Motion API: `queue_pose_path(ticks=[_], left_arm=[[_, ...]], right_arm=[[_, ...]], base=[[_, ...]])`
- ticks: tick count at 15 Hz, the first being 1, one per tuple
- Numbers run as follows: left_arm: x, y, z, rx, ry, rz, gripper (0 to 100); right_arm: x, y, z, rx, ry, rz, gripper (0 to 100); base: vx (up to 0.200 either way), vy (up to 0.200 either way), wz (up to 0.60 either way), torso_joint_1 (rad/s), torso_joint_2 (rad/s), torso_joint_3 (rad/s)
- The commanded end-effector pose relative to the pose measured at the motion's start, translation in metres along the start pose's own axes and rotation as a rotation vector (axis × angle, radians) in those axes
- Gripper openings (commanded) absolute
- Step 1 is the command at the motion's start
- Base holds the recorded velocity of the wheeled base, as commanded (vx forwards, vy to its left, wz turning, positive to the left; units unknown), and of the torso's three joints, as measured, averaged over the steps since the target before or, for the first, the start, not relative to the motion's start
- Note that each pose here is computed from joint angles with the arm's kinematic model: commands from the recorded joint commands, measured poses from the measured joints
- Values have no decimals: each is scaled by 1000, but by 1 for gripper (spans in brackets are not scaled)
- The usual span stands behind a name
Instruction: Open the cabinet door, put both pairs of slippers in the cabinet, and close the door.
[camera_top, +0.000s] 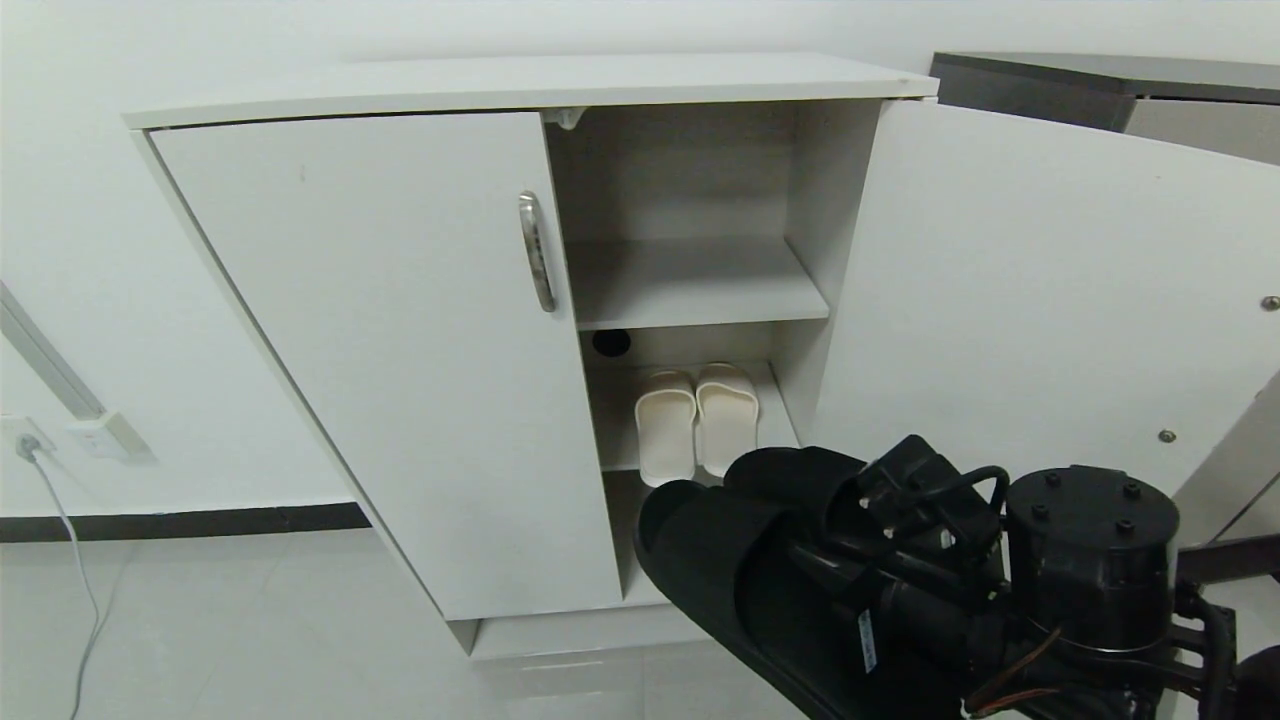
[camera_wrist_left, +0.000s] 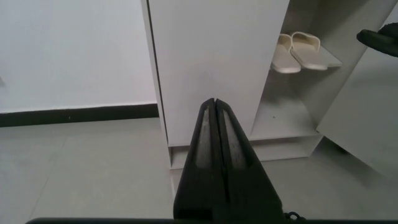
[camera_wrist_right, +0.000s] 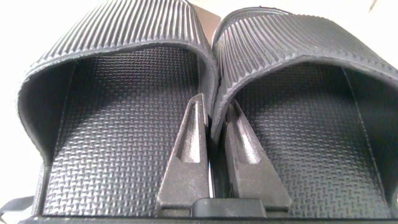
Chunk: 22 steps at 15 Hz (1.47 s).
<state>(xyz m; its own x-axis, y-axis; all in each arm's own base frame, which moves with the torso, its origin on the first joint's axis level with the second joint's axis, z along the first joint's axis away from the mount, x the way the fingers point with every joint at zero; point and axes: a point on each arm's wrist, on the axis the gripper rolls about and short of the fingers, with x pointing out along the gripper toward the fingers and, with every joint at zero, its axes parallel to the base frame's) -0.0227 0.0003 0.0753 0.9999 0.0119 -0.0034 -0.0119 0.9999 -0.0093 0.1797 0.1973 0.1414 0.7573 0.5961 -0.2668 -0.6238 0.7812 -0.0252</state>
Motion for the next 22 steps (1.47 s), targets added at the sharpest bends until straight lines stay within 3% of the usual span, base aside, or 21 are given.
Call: queue_pose_path(ticks=[1,2,7,13,16,22], left_arm=[[0,0,0,0,0,0,0],[0,0,0,-1,0,0,0],[0,0,0,-1,0,0,0],[0,0,0,0,0,0,0],[0,0,0,0,0,0,0],[0,0,0,0,0,0,0]], right_arm=[[6,4,4,7,-18,-28,0],[9,12,8,13,-35,-96,0],[24,17,10,25,-43,-174,0],[77,61,33,94,-125,-426,0],[98,60,58,129,-117,-491,0],[96,52,112,190,-108,-571,0]], base=[[0,0,0,0,0,0],[0,0,0,0,0,0],[0,80,0,1,2,3],[0,0,0,0,0,0],[0,0,0,0,0,0],[0,0,0,0,0,0]])
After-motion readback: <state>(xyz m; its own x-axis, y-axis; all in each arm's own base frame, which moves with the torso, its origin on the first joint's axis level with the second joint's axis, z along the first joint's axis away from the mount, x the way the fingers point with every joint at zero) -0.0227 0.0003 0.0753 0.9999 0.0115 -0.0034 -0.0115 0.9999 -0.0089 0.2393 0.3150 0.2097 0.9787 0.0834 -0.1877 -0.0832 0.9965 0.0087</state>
